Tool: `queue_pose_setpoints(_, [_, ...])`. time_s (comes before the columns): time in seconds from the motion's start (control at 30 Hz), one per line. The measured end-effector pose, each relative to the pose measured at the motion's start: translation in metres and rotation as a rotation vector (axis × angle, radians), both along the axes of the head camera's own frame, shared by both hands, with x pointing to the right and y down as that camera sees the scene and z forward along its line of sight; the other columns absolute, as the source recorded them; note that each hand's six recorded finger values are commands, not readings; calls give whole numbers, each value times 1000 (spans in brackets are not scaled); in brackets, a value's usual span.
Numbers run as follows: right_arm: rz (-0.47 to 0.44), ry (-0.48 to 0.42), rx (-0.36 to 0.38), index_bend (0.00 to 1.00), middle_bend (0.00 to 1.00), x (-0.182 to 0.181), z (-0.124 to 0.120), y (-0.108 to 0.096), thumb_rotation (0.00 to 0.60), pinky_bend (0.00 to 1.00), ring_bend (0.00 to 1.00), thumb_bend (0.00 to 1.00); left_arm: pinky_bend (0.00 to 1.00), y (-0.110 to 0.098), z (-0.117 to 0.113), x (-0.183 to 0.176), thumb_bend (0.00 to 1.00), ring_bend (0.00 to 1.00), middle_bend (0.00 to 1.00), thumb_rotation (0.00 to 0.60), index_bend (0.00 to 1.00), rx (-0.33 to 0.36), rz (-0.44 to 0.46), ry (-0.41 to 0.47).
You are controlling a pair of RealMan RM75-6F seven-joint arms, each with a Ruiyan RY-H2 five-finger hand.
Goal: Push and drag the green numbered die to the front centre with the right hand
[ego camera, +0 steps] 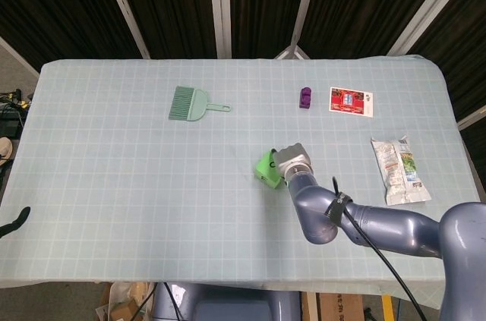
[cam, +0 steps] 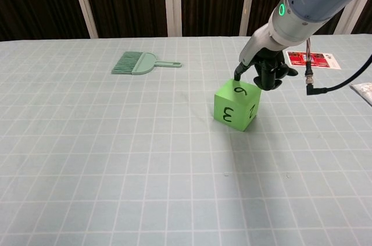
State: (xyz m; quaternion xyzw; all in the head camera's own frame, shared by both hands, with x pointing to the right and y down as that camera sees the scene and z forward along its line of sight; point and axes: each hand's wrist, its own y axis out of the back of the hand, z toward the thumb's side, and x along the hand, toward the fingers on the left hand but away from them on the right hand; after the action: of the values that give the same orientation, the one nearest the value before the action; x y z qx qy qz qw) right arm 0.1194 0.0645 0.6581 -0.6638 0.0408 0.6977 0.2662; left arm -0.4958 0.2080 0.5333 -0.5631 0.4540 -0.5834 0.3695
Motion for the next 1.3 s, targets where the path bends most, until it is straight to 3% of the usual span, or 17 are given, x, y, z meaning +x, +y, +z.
queue_pose_setpoints(0.4, [-24,-135,16,55,820,-25,-3,3,600,694,839,855,81,-1,1,-2,335,0,0,600,104,-4,-5,5])
queue_pose_setpoints(0.73, [-39,-130,26,63,820,-28,-6,3,600,694,839,856,81,-1,1,-2,335,0,0,600,105,-6,-3,5])
queue_pose_setpoints(0.97, [-66,-72,93,74,820,-24,-12,-8,600,694,839,856,81,-1,1,-2,335,0,0,600,106,-7,-4,5])
queue_pose_setpoints(1.3, [-41,-104,38,89,820,-24,-18,-1,600,694,839,855,82,0,2,-1,335,0,0,600,106,-11,-3,2])
